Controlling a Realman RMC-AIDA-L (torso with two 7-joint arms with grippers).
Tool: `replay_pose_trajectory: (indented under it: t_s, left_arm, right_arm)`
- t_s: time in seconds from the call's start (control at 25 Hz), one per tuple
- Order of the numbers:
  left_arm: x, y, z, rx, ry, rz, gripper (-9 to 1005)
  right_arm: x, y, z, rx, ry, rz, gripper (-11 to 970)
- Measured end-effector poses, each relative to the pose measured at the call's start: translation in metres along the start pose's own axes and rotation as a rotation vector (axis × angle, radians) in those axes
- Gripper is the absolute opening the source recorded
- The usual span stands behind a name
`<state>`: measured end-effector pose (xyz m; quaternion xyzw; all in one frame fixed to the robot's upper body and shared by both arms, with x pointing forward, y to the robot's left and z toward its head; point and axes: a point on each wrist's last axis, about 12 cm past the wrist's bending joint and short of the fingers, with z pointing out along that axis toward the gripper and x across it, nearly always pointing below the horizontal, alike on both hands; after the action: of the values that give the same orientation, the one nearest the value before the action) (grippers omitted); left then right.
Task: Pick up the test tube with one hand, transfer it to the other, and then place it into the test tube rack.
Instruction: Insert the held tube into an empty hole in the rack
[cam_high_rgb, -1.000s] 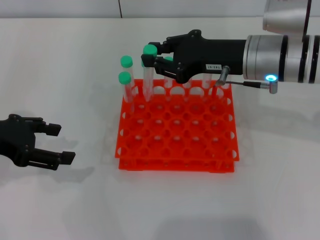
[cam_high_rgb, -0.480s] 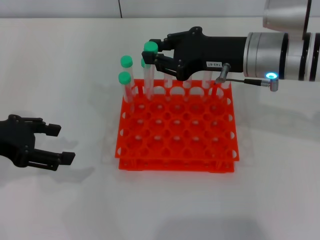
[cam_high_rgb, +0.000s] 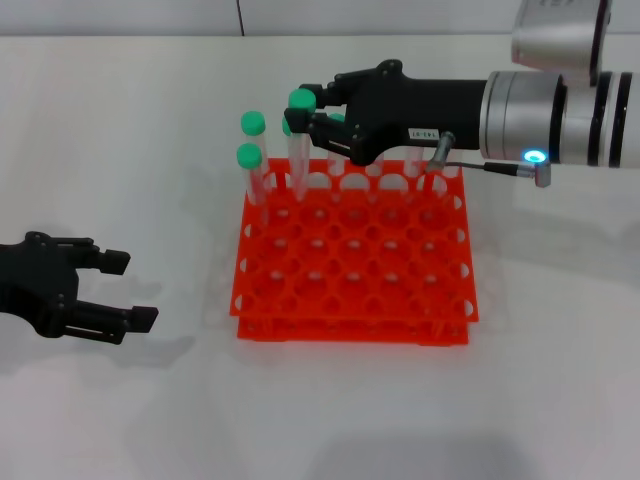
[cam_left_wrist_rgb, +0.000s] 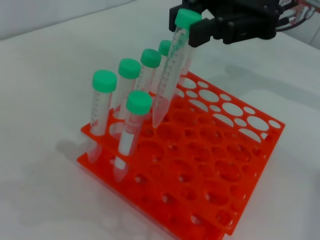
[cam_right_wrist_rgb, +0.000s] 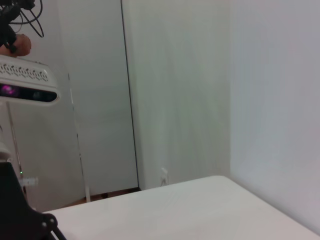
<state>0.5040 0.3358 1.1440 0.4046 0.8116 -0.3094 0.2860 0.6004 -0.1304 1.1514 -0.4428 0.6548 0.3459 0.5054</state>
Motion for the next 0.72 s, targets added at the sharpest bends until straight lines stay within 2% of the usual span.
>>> replay_pose_trajectory:
  t_s: [0.72]
  left_arm:
    - [0.0034, -0.0001, 0.0021, 0.008, 0.0, -0.005, 894]
  right_arm:
    - [-0.0013, 0.0024, 0.0095, -0.011, 0.013, -0.007, 265]
